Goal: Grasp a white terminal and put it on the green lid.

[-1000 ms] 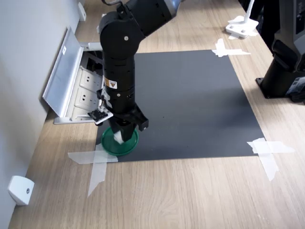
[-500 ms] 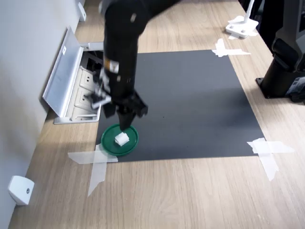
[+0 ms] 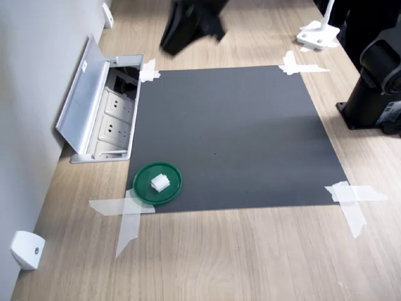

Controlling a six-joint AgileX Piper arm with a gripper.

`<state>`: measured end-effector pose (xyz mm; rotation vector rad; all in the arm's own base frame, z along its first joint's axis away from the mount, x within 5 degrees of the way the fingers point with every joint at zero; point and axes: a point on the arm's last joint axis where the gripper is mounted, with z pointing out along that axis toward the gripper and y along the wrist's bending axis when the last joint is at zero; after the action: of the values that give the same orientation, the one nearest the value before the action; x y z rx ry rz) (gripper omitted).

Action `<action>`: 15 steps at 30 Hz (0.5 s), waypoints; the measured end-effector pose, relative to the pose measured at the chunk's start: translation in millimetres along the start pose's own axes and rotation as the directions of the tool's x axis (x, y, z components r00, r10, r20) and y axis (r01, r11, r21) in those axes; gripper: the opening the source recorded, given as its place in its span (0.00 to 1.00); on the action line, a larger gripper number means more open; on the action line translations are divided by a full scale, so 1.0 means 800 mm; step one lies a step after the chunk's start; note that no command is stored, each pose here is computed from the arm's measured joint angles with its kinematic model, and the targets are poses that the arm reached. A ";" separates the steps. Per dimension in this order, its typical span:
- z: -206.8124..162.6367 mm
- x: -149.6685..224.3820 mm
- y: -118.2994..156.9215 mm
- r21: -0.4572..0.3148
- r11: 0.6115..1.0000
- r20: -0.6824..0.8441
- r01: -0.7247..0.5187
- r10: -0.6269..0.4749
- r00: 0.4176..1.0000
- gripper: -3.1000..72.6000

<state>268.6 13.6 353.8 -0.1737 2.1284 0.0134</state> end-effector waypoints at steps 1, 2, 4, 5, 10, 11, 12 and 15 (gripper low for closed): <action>-0.016 0.008 -0.005 0.021 1.000 0.032 -0.020 0.020 0.999 0.03; -0.031 0.019 -0.008 0.040 0.998 0.057 -0.037 0.035 0.998 0.03; -0.057 0.045 -0.013 0.075 0.995 0.099 -0.070 0.062 0.993 0.03; -0.066 0.057 -0.013 0.087 0.993 0.112 -0.079 0.069 0.991 0.03; -0.111 0.134 -0.005 0.137 0.985 0.217 -0.107 0.075 0.973 0.03; -0.117 0.149 -0.002 0.142 0.984 0.245 -0.110 0.072 0.967 0.03; -0.123 0.164 0.001 0.145 0.983 0.276 -0.115 0.071 0.959 0.03; -0.134 0.204 0.009 0.157 0.980 0.369 -0.120 0.055 0.928 0.03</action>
<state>91.9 -7.0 272.8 0.0305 1.7540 -0.0856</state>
